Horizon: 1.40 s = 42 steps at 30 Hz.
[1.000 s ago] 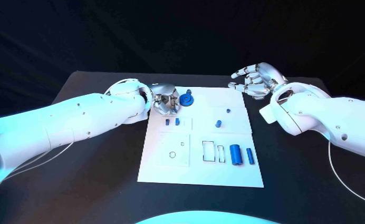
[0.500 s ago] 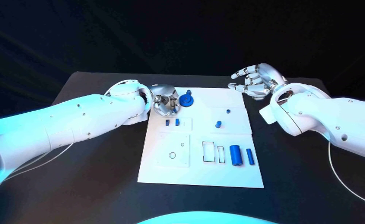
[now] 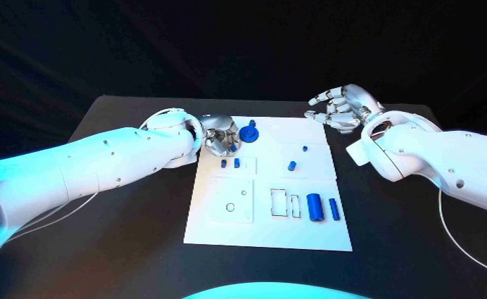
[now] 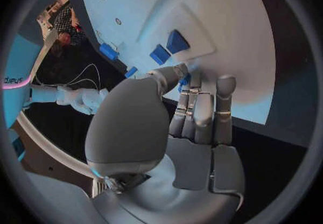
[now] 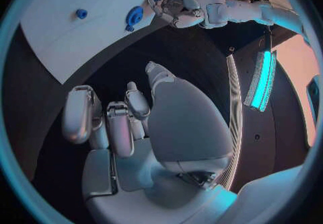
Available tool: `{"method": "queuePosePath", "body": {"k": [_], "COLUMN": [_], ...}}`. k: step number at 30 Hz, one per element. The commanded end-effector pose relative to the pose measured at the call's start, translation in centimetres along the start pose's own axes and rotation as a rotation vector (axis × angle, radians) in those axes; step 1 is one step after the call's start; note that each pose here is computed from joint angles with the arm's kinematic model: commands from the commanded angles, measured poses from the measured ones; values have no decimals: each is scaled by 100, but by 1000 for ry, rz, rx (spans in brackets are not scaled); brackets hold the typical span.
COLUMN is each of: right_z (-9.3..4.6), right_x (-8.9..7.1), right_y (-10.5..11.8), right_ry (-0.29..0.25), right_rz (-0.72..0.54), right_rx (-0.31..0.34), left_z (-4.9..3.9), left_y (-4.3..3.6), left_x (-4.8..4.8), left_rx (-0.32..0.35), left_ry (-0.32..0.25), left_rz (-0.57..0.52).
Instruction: Assemble the parts on the task board
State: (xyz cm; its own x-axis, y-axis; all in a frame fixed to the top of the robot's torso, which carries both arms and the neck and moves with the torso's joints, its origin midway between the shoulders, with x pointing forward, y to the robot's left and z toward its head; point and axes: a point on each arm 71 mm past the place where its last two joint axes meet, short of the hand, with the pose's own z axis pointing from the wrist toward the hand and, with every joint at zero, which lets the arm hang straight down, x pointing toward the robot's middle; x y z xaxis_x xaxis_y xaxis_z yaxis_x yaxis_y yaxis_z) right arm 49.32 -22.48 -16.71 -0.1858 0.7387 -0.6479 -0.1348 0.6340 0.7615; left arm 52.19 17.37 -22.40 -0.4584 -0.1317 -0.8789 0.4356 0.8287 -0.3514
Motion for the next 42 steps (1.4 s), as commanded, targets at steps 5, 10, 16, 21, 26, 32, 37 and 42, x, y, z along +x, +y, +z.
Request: {"method": "queuePosePath", "body": {"k": [5, 10, 16, 21, 26, 32, 37, 42], "right_z": [0, 2, 7, 10, 21, 24, 18, 10], "right_x": [2, 0, 4, 14, 36, 103, 174, 257], "right_y": [7, -3, -17, -26, -35, -67, -107, -155], "right_ry": [3, 8, 23, 47, 101, 187, 239, 255], "right_rz": [-7, -10, -21, -37, -117, -295, -480, -629], "right_rx": [-13, -7, 1, 1, -26, -88, -138, -164], "left_z": [-1, -6, -15, -37, -103, -262, -436, -595], "left_y": [6, 29, 66, 110, 183, 344, 501, 597], "left_x": [10, 7, 1, -8, -36, -146, -290, -417], "left_rx": [-7, -18, -35, -48, -54, -63, -62, -16], "left_ry": [13, 12, 12, 9, -8, -55, -139, -265], "left_rz": [-12, -12, -13, -13, -23, -140, -333, -633]}}
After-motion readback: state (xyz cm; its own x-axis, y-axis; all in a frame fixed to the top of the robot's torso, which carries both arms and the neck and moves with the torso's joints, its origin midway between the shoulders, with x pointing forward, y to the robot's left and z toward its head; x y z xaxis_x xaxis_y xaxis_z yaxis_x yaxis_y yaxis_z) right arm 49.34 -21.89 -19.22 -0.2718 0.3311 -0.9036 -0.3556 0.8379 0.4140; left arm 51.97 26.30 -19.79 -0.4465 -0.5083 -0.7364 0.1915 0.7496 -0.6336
